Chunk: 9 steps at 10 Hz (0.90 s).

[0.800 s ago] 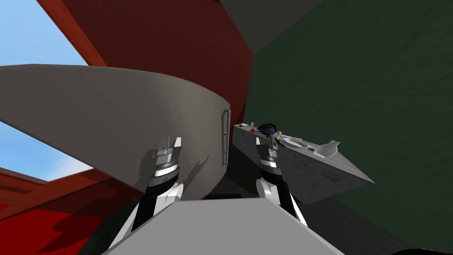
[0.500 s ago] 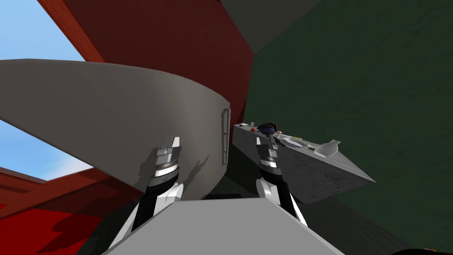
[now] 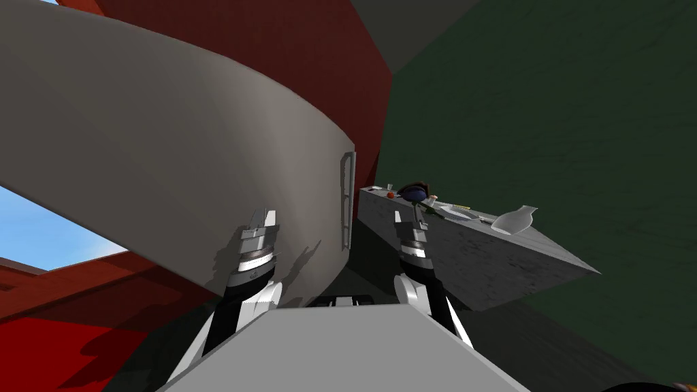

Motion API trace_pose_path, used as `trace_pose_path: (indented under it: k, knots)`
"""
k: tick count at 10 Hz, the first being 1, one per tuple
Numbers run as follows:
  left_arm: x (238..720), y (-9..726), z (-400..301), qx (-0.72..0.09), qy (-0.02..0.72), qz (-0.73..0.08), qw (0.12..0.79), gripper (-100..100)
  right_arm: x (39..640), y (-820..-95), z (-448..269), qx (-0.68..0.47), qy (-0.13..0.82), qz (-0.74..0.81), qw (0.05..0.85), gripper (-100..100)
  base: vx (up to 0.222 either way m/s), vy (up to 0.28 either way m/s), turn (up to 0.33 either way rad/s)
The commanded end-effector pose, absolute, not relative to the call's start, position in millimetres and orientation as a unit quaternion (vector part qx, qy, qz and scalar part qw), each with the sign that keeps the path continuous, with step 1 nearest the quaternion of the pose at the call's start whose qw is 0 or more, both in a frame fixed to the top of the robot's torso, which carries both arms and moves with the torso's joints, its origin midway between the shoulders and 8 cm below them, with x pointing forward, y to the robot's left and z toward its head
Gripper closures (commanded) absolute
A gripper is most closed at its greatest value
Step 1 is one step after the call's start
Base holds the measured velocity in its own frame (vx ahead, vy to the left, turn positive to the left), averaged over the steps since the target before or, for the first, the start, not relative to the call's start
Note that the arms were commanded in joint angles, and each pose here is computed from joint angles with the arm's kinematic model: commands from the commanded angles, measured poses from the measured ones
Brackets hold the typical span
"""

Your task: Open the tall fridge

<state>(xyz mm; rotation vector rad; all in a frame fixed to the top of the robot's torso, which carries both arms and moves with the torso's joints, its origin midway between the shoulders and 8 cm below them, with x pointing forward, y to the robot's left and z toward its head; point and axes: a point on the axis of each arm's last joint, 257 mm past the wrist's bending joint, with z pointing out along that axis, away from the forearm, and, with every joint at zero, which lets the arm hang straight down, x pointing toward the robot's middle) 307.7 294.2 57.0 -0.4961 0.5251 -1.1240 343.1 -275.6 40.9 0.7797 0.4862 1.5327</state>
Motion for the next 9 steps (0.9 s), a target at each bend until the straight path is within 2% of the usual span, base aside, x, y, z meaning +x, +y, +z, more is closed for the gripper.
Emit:
trace_pose_path:
  k: [1, 2, 9]
  knots:
    - [308, 294, 57, -0.230, 0.243, -0.521, 0.785, 0, 343, -276, 41, 0.340, 0.212, 0.668, 0.627, 0, 0.000, 0.000, 0.000]
    - [309, 293, 55, -0.218, 0.265, -0.519, 0.783, -100, 343, -276, 41, 0.340, 0.212, 0.668, 0.627, 0, 0.018, -0.019, -0.008]
    - [316, 313, 36, -0.206, 0.360, -0.484, 0.771, -100, 343, -276, 41, 0.340, 0.212, 0.668, 0.627, 0, 0.028, -0.061, -0.009]
